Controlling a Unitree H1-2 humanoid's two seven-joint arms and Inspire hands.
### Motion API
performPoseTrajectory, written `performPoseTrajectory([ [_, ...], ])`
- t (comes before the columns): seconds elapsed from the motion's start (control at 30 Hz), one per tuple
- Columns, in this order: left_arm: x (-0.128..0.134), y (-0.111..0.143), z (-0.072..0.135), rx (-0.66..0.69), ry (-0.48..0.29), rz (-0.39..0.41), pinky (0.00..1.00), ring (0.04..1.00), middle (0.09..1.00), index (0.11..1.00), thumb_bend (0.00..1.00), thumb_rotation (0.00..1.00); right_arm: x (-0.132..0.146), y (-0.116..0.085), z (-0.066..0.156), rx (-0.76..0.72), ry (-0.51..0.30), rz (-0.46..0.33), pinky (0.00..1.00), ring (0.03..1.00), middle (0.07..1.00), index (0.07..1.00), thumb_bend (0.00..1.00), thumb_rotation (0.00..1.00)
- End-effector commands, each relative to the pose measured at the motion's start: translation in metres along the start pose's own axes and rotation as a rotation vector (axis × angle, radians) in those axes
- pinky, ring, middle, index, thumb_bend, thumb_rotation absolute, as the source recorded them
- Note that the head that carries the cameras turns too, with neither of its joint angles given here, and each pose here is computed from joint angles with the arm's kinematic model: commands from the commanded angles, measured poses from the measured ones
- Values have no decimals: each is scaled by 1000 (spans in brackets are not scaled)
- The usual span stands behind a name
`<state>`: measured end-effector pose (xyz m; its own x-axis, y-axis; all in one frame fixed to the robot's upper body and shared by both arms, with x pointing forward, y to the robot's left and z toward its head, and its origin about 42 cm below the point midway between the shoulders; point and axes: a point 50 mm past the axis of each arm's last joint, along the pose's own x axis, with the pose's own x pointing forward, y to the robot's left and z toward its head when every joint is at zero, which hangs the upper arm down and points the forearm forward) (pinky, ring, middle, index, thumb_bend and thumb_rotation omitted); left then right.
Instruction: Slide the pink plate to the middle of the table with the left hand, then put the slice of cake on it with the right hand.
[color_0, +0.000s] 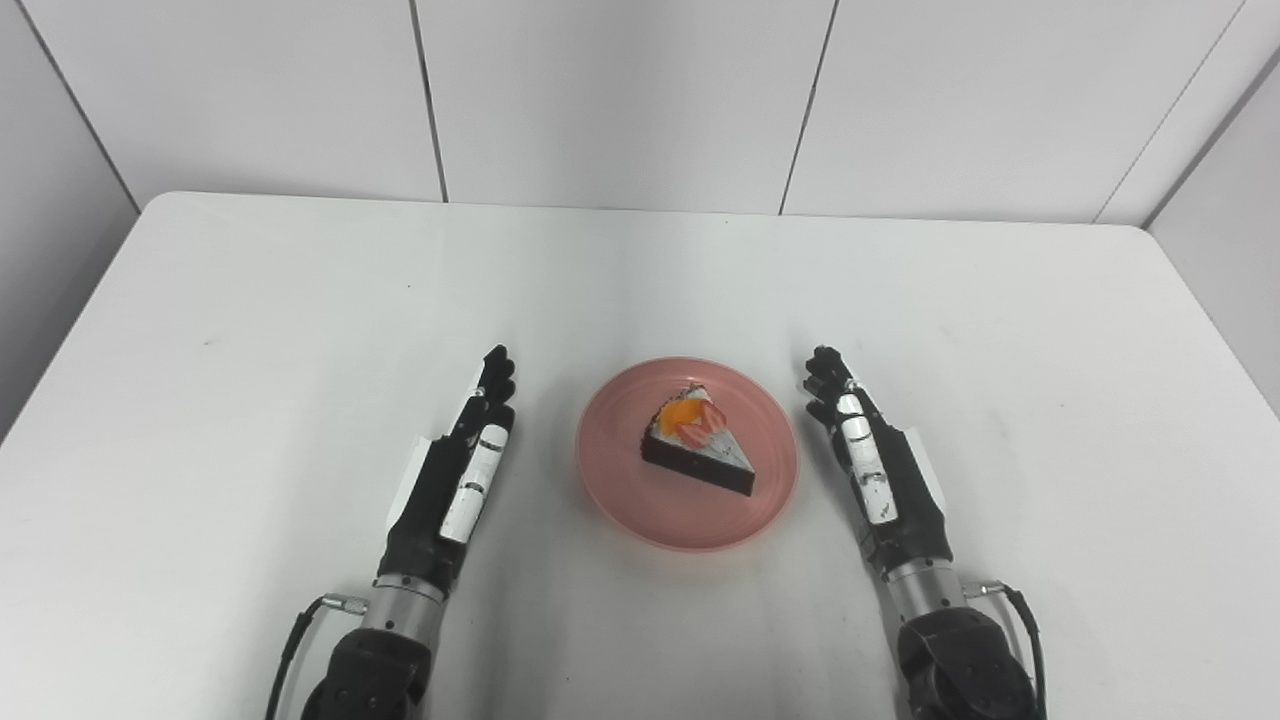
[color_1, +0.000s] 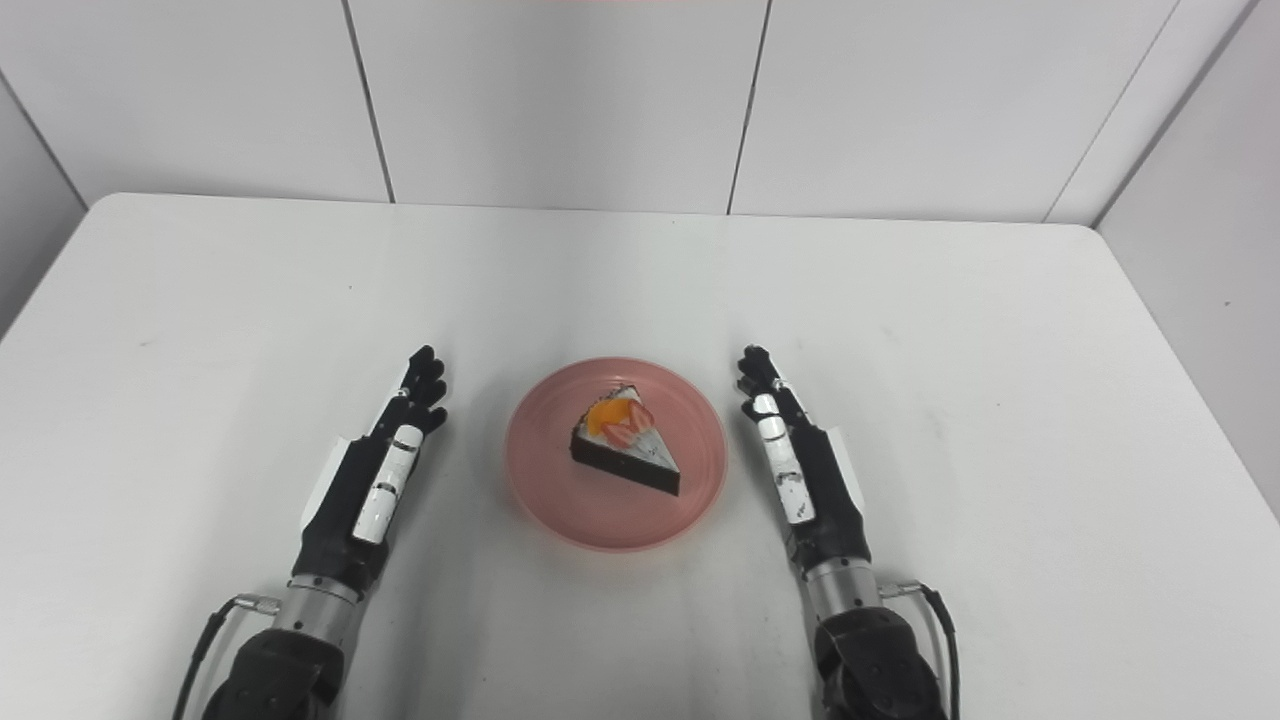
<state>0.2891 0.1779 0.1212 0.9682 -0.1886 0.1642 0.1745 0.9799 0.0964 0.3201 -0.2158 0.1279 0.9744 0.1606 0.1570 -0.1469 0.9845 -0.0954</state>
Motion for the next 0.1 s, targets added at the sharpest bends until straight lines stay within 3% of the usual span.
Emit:
performPoseTrajectory([
  [0.0,-18,-2,-18,12,74,-9,959,978,990,973,443,1000,-2,-2,3,-36,-24,22,926,919,924,921,254,1000],
  [0.07,-18,-3,-17,14,71,-13,952,977,989,973,440,1000,-3,-1,3,-53,-29,34,912,912,921,921,261,1000],
])
